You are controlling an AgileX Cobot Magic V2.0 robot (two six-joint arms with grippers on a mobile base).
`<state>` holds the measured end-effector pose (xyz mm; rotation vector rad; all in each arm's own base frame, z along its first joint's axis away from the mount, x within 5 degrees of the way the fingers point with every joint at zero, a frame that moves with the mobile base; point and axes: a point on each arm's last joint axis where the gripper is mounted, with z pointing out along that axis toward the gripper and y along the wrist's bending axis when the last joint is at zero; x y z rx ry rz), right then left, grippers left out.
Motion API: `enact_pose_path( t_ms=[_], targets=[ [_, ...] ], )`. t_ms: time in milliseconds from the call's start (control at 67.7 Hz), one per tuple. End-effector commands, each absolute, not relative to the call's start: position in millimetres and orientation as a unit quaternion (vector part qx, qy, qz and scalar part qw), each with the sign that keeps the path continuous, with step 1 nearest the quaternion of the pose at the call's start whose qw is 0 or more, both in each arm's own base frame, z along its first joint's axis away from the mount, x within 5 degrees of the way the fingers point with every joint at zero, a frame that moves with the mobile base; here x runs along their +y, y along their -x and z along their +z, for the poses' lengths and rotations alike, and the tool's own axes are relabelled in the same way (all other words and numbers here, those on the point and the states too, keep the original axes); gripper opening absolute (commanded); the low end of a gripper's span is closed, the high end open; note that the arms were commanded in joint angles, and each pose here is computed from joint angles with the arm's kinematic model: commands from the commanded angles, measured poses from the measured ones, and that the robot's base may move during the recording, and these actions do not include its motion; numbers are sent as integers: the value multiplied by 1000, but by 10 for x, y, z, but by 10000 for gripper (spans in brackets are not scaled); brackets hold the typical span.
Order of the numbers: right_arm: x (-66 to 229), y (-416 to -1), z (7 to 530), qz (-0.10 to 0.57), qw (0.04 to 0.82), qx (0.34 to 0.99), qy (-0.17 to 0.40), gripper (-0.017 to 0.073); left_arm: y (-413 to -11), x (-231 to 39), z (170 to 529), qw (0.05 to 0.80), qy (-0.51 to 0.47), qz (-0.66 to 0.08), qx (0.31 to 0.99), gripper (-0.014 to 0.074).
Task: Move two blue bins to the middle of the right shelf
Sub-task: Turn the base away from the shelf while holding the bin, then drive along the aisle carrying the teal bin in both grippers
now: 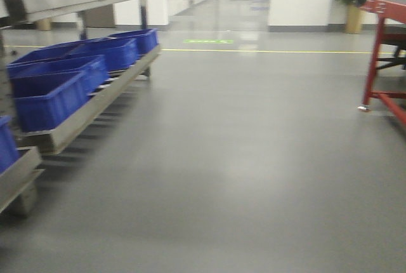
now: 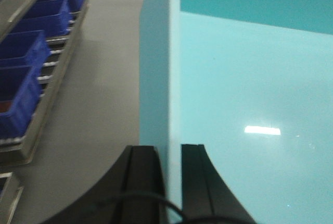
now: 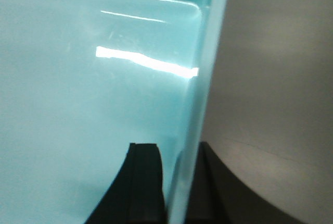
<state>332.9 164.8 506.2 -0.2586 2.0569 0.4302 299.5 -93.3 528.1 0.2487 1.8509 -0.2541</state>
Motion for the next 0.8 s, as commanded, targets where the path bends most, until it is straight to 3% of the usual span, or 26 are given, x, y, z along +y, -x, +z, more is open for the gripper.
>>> enact_pose_path(
  t_ms=[0, 782],
  targets=[
    [1629, -3310, 5148, 180, 514, 831, 113, -152, -2927, -964, 5417, 617, -97, -147, 767, -111],
    [1629, -3310, 5148, 180, 514, 831, 113, -152, -2927, -964, 5417, 617, -97, -147, 767, -111]
  ],
)
